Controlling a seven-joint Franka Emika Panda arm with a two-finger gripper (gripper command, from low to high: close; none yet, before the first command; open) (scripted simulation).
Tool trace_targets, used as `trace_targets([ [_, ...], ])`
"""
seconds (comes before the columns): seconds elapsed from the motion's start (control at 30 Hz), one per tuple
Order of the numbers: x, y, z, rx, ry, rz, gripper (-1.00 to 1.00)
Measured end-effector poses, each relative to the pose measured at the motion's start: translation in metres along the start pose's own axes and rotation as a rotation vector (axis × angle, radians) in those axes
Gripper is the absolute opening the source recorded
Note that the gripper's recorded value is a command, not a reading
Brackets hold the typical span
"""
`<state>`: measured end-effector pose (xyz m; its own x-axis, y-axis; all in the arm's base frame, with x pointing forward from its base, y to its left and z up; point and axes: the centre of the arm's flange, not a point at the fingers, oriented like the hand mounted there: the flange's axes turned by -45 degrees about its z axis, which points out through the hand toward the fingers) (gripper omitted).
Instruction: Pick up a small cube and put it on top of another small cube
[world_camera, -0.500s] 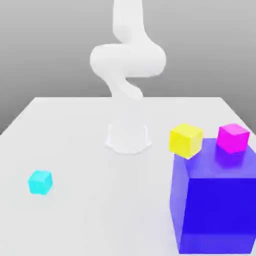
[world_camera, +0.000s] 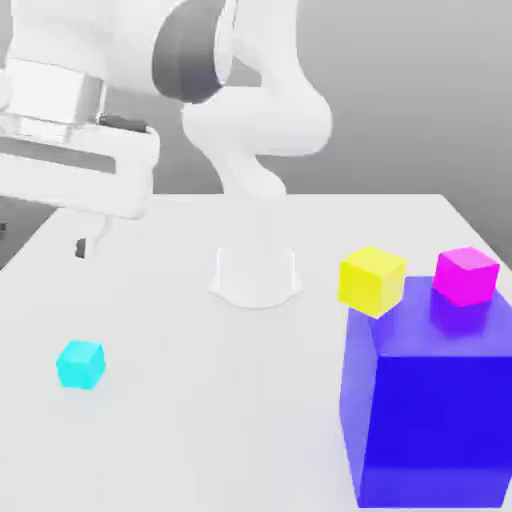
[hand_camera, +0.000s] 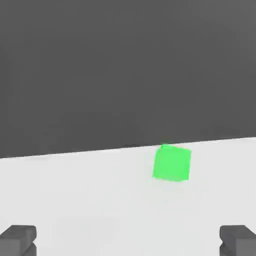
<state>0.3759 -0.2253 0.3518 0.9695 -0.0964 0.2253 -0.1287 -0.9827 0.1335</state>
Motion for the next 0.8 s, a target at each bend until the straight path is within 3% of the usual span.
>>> trace_targets([
  [0.27, -0.131, 0.040, 0.123, 0.112, -0.212, 0.055, 0.00],
  [0.5, -0.156, 0.030, 0.189, 0.129, -0.231, 0.047, 0.00],
  [0.53, -0.157, 0.029, 0.195, 0.129, -0.231, 0.047, -1.00],
  [0.8, -0.155, 0.029, 0.189, 0.131, -0.231, 0.048, -1.00],
])
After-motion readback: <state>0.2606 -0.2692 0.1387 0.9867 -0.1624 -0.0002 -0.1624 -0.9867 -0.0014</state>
